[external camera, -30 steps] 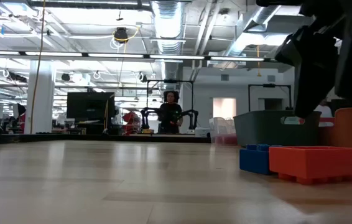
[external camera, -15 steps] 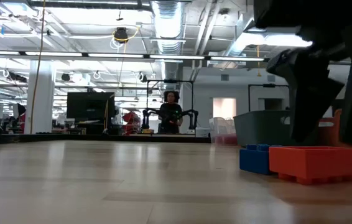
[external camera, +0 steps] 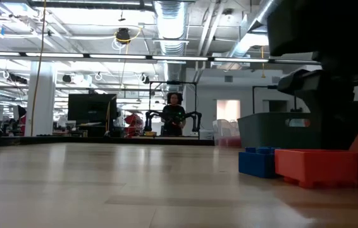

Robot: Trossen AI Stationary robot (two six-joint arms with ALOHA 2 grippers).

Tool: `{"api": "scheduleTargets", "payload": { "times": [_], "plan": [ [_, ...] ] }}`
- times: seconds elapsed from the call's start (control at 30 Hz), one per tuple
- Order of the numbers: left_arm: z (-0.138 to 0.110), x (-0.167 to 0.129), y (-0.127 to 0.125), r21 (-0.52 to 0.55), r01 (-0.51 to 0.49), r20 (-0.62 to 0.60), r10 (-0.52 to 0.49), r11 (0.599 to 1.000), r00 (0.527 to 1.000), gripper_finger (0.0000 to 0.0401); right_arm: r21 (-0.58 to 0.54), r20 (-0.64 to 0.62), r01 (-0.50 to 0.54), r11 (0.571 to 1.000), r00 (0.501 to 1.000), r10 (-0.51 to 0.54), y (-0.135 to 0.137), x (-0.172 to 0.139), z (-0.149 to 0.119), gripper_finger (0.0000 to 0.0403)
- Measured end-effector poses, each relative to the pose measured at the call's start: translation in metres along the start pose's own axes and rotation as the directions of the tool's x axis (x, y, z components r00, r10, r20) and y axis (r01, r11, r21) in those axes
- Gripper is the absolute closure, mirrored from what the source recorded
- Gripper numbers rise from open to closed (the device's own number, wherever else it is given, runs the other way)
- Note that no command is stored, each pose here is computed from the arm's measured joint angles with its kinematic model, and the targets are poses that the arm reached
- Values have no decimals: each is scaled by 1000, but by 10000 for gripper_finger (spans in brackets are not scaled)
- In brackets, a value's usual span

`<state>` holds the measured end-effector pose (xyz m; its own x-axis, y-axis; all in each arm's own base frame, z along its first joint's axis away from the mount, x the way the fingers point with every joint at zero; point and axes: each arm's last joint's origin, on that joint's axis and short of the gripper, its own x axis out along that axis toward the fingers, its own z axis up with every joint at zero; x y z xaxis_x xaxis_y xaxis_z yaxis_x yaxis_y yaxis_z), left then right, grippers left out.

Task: Sort blocks
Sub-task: Put the 8 stud orange game piece into the orange bin

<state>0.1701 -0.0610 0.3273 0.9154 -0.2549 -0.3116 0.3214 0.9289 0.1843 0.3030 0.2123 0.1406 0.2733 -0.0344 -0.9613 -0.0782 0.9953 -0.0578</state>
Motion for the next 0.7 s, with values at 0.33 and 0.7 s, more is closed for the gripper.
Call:
{"api": "scheduleTargets", "payload": {
  "times": [0.33, 0.7],
  "plan": [
    [0, 0, 0, -1, -12, -2, 12, 1000, 1000, 222, 20, -76, 48, 999, 996, -46, -11, -13, 8, 306],
    [0, 0, 0, -1, -17, -3, 17, 1000, 1000, 222, 182, -418, 371, 910, 867, -270, -66, -94, -1, 282]
  ]
}}
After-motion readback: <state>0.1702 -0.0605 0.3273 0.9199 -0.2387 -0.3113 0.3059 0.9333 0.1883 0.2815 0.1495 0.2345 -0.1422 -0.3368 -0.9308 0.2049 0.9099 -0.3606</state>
